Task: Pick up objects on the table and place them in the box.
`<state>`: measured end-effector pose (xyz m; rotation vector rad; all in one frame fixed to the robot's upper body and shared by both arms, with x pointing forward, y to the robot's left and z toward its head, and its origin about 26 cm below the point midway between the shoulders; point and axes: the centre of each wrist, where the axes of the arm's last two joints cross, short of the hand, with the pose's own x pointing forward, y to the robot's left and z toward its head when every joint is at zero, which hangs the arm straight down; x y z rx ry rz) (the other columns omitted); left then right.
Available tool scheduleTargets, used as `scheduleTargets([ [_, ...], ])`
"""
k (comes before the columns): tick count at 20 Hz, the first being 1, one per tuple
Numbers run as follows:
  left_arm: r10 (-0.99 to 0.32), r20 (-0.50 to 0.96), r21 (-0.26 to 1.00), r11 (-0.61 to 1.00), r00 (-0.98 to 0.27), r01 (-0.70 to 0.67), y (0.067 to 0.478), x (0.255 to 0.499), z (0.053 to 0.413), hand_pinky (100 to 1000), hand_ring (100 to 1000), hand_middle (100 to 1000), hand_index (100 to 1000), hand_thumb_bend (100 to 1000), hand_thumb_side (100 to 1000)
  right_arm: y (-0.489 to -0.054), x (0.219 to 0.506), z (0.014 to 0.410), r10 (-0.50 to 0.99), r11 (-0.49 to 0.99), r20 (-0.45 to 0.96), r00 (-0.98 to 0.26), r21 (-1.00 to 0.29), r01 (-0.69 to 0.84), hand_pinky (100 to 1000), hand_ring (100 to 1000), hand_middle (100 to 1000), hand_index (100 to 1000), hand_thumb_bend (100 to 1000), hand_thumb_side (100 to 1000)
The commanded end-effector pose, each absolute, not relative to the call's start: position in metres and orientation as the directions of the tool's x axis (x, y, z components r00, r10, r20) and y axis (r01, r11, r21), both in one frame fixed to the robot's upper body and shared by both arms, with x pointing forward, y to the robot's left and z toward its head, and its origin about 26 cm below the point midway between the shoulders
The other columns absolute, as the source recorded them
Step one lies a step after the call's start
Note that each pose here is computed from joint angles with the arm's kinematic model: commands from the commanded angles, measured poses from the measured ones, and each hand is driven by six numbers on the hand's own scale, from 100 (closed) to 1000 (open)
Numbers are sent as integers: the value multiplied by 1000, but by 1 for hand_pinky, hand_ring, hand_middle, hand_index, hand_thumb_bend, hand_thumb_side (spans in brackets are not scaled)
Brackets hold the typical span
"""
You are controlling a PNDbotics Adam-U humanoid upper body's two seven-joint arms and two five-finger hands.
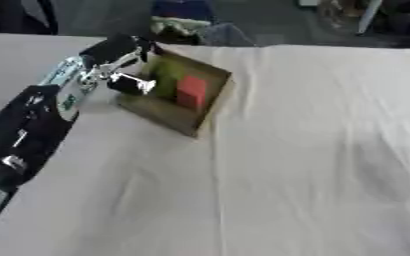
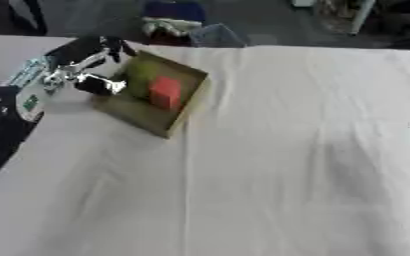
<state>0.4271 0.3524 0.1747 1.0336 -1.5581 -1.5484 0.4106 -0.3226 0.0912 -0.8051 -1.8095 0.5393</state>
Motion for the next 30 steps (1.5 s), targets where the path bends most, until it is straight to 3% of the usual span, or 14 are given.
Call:
scheduleTargets([
  [1, -903, -95, 983, -19, -418, -181, 363, 410, 206, 783, 715, 814, 886, 461, 739, -332, 411, 104, 753, 658, 611, -246, -686, 310, 738, 972, 609, 884, 170, 357],
  [3, -913, -39, 967, 68, -407, -245, 369, 393, 214, 761, 668, 769, 864, 313, 697, -335, 409, 103, 755, 656, 612, -238, -686, 315, 738, 973, 610, 884, 169, 357],
  [4, -911, 14, 950, 141, -412, -278, 371, 382, 217, 749, 637, 737, 847, 180, 670, -337, 408, 103, 756, 654, 612, -234, -686, 318, 738, 973, 610, 884, 169, 357],
  [5, -901, 77, 926, 223, -428, -303, 373, 372, 220, 740, 621, 714, 835, 102, 657, -338, 408, 103, 756, 653, 612, -231, -686, 321, 738, 973, 611, 884, 168, 357],
  [9, -802, 318, 763, 533, -506, -366, 379, 329, 226, 695, 567, 636, 799, 100, 645, -343, 405, 103, 761, 646, 610, -220, -685, 336, 738, 973, 612, 885, 168, 358],
  [13, -718, 457, 602, 685, -525, -411, 379, 301, 218, 677, 545, 607, 780, 100, 661, -349, 401, 101, 765, 639, 610, -206, -684, 353, 737, 974, 612, 886, 169, 358],
  [19, -683, 563, 548, 730, -464, -409, 378, 283, 190, 670, 534, 588, 774, 100, 706, -350, 398, 97, 766, 638, 612, -197, -684, 354, 737, 977, 612, 887, 176, 351],
  [30, -651, 644, 546, 759, -402, -354, 377, 281, 163, 666, 524, 563, 765, 100, 741, -350, 395, 91, 766, 638, 616, -186, -689, 345, 737, 978, 612, 888, 175, 359],
])
